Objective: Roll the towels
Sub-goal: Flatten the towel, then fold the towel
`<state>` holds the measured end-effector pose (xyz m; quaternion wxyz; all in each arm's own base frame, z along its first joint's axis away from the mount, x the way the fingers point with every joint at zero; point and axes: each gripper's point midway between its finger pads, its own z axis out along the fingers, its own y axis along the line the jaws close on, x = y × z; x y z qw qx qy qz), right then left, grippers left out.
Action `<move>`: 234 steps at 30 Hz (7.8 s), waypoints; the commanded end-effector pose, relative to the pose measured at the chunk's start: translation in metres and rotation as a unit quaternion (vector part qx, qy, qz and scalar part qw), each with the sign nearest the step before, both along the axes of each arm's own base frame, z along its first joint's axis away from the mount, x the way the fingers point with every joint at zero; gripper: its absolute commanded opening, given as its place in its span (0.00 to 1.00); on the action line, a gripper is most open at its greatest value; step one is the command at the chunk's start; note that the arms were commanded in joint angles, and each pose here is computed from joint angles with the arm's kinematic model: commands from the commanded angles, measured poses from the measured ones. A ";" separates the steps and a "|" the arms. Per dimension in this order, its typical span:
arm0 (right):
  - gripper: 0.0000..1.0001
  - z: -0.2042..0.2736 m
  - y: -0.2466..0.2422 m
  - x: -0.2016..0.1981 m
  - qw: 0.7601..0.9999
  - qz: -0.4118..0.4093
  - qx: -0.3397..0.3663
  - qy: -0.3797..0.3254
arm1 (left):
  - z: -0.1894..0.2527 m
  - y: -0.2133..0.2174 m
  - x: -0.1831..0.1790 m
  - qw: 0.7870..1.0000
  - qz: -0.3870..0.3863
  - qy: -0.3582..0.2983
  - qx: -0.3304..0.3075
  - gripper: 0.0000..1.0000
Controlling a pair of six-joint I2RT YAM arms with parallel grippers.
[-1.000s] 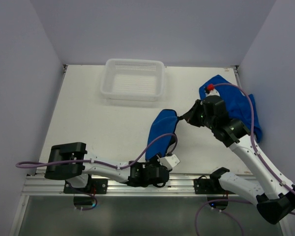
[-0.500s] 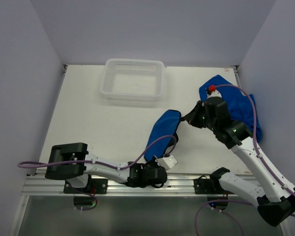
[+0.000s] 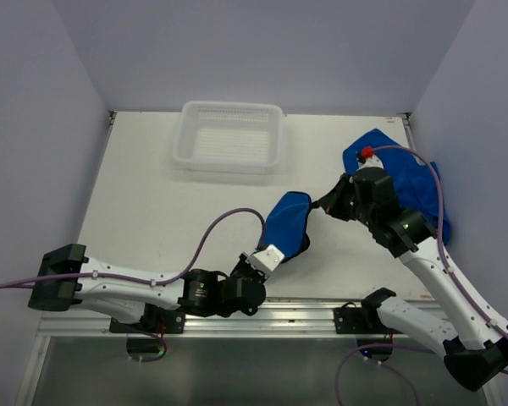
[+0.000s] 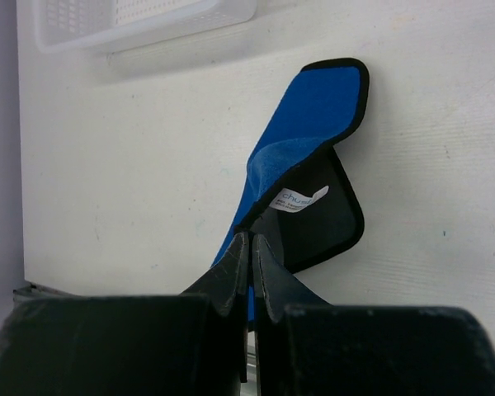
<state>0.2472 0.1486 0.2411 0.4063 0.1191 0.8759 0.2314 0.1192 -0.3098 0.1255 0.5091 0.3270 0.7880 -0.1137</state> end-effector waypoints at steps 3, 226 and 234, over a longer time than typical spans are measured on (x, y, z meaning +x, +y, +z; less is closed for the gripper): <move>0.00 0.024 -0.002 -0.007 1.000 0.006 0.016 -0.024 | 0.063 0.023 0.015 0.994 0.073 -0.025 -0.077 0.00; 0.00 -0.132 0.037 0.070 0.988 0.060 -0.047 0.132 | -0.014 0.158 0.141 0.934 0.323 0.037 -0.148 0.07; 0.00 -0.138 0.033 0.053 0.987 0.063 -0.041 0.142 | -0.028 0.161 0.130 0.930 0.325 0.061 -0.164 0.00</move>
